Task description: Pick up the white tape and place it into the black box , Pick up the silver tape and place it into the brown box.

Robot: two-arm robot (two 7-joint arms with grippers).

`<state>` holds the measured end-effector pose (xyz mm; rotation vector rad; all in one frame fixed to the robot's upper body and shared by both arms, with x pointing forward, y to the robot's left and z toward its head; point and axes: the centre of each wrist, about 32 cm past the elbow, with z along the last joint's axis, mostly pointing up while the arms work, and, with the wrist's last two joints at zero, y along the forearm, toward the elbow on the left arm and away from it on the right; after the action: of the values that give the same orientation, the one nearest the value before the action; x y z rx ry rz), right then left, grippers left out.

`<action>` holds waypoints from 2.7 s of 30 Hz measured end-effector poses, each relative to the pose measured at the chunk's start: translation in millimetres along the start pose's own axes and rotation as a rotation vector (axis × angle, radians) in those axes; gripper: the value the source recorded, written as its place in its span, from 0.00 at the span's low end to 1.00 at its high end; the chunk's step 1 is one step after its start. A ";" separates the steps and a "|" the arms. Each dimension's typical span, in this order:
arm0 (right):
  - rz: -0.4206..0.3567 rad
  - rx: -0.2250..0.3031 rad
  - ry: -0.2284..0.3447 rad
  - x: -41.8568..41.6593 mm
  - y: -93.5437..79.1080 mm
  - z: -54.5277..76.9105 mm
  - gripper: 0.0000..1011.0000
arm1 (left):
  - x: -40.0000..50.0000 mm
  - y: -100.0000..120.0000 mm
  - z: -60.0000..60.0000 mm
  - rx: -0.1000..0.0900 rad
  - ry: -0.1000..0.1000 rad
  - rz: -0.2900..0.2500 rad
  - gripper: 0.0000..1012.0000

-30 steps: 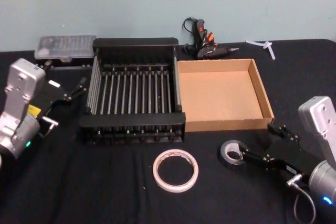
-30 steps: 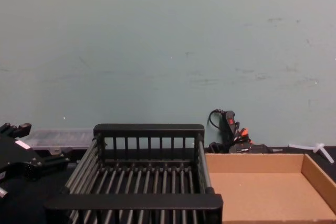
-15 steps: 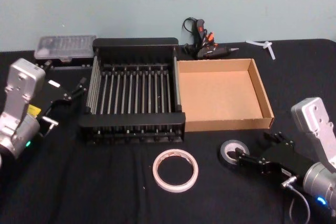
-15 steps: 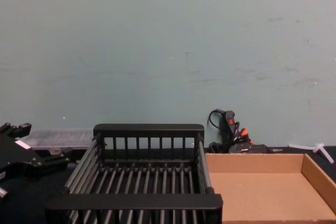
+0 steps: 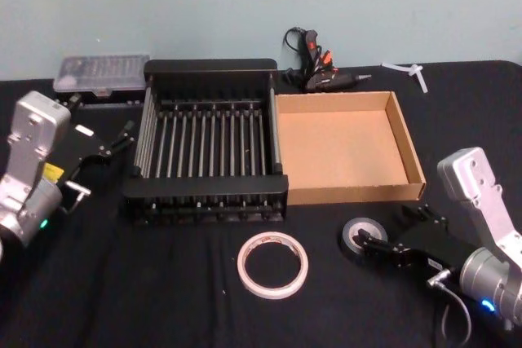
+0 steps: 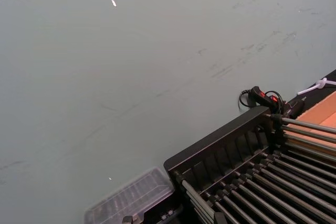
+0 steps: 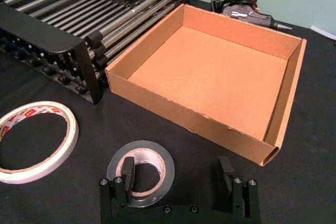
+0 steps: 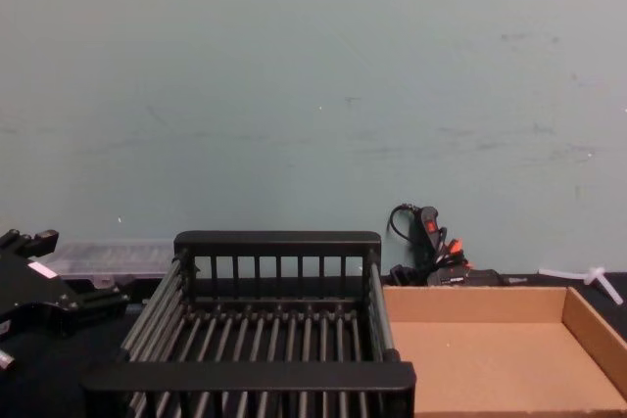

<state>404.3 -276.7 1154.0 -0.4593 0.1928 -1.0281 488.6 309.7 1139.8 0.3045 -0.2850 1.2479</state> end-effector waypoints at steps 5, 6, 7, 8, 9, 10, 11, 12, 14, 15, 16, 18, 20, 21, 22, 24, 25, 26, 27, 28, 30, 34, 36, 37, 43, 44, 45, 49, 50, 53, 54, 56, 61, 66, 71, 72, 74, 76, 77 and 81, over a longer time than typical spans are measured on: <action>-0.003 -0.006 -0.003 -0.1 2.6 -0.1 0.99 | 0.0 0.0 0.0 0.000 0.000 0.000 0.99; -0.004 -0.008 -0.004 0.0 3.4 0.0 0.99 | 0.0 0.0 0.0 0.000 0.000 0.000 0.99; -0.005 -0.009 -0.004 0.1 3.8 0.0 0.99 | 0.0 0.0 0.0 0.000 0.000 0.000 0.99; -0.006 -0.011 -0.005 0.3 4.6 0.0 0.99 | 0.0 0.0 0.0 0.000 0.000 0.000 0.99; -0.007 -0.012 -0.005 0.4 5.0 -0.1 0.99 | 0.0 0.0 0.0 0.000 0.000 0.000 0.99; -0.007 -0.012 -0.005 0.4 5.2 0.0 0.99 | 0.0 0.0 0.0 0.000 0.000 0.000 0.99; -0.007 -0.012 -0.005 0.5 5.5 -0.1 0.99 | 0.0 0.0 0.0 0.000 0.000 0.000 0.99; -0.006 -0.013 -0.005 0.6 5.8 -0.1 0.99 | 0.0 0.0 0.0 0.000 0.000 0.000 0.99; -0.006 -0.015 -0.005 0.8 6.7 0.0 0.99 | 0.0 0.0 0.0 0.000 0.000 0.000 0.99; -0.007 -0.016 -0.004 0.8 6.9 -0.1 0.99 | 0.0 0.0 0.0 0.000 0.000 0.000 0.99; -0.007 -0.016 -0.004 0.9 7.0 -0.1 0.99 | 0.0 0.0 0.0 0.000 0.000 0.000 0.99; -0.009 -0.019 -0.004 1.0 7.6 -0.3 0.99 | 0.0 0.0 0.0 0.000 0.000 0.000 0.99; -0.012 -0.020 -0.003 1.1 8.2 -0.3 0.99 | 0.0 0.0 0.0 0.000 0.000 0.000 0.99; -0.013 -0.020 -0.002 1.0 8.3 -0.3 0.99 | 0.0 0.0 0.0 0.000 0.000 0.000 0.99; -0.014 -0.020 -0.001 1.0 8.4 -0.3 0.99 | 0.0 0.0 0.0 0.000 0.000 0.000 0.99; -0.016 -0.020 -0.001 1.1 8.6 -0.2 0.99 | 0.0 0.0 0.0 0.000 0.000 0.000 0.99; -0.016 -0.020 0.001 1.1 8.9 -0.2 0.99 | 0.0 0.0 0.0 0.000 0.000 0.000 0.99; -0.016 -0.021 0.001 1.2 9.1 -0.3 0.99 | 0.0 0.0 0.0 0.000 0.000 0.000 0.99; -0.017 -0.021 0.001 1.2 9.3 -0.3 0.99 | 0.0 0.0 0.0 0.000 0.000 0.000 0.99; -0.017 -0.021 0.002 1.3 9.7 -0.4 0.99 | 0.0 0.0 0.0 0.000 0.000 0.000 0.99; -0.017 -0.020 0.001 1.6 10.0 -0.4 0.99 | 0.0 0.0 0.0 0.000 0.000 0.000 0.99; -0.015 -0.021 -0.002 1.6 10.3 -0.4 0.99 | 0.0 0.0 0.0 0.000 0.000 0.000 0.99; -0.015 -0.021 -0.002 1.7 10.3 -0.4 0.99 | 0.0 0.0 0.0 0.000 0.000 0.000 0.99; -0.016 -0.021 -0.002 1.7 10.2 -0.4 0.99 | 0.0 0.0 0.0 0.000 0.000 0.000 0.99; -0.016 -0.021 -0.001 1.7 10.2 -0.5 0.99 | 0.0 0.0 0.0 0.000 0.000 0.000 0.99; -0.016 -0.022 -0.001 1.7 10.2 -0.5 0.99 | 0.0 0.0 0.0 0.000 0.000 0.000 0.99; -0.016 -0.022 -0.001 1.6 10.2 -0.6 0.99 | 0.0 0.0 0.0 0.000 0.000 0.000 0.99; -0.016 -0.022 0.000 1.5 10.1 -0.7 0.87 | 0.0 0.0 0.0 0.000 0.000 0.000 0.99; -0.016 -0.022 0.000 1.5 10.1 -0.7 0.87 | 0.0 0.0 0.0 0.000 0.000 0.000 0.99; -0.015 -0.021 0.000 1.4 10.1 -0.7 0.78 | 0.0 0.0 0.0 0.000 0.000 0.000 0.99; -0.015 -0.021 0.000 1.4 10.1 -0.7 0.75 | 0.0 0.0 0.0 0.000 0.000 0.000 0.99; -0.015 -0.021 0.000 1.3 10.1 -0.7 0.71 | 0.0 0.0 0.0 0.000 0.000 0.000 0.99; -0.015 -0.021 0.000 1.3 10.0 -0.6 0.52 | 0.0 0.0 0.0 0.000 0.000 0.000 0.99; -0.016 -0.020 0.000 1.3 10.0 -0.5 0.38 | 0.0 0.0 0.0 0.000 0.000 0.000 0.99; -0.015 -0.020 0.000 1.2 10.0 -0.4 0.20 | 0.0 0.0 0.0 0.000 0.000 0.000 0.99; -0.015 -0.020 0.000 1.3 10.0 -0.4 0.19 | 0.0 0.0 0.0 0.000 0.000 0.000 0.99; -0.015 -0.020 0.000 1.2 10.0 -0.4 0.16 | 0.0 0.0 0.0 0.000 0.000 0.000 0.99; -0.015 -0.020 0.000 1.3 10.0 -0.4 0.14 | 0.0 0.0 0.0 0.000 0.000 0.000 0.99; -0.015 -0.020 0.000 1.3 9.9 -0.4 0.15 | 0.0 0.0 0.0 0.000 0.000 0.000 0.99; -0.015 -0.020 0.000 1.3 10.0 -0.4 0.14 | 0.0 0.0 0.0 0.000 0.000 0.000 0.99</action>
<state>412.6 -273.6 1149.2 -0.4792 0.2001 -1.0420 488.6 309.7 1139.8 0.3045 -0.2850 1.2479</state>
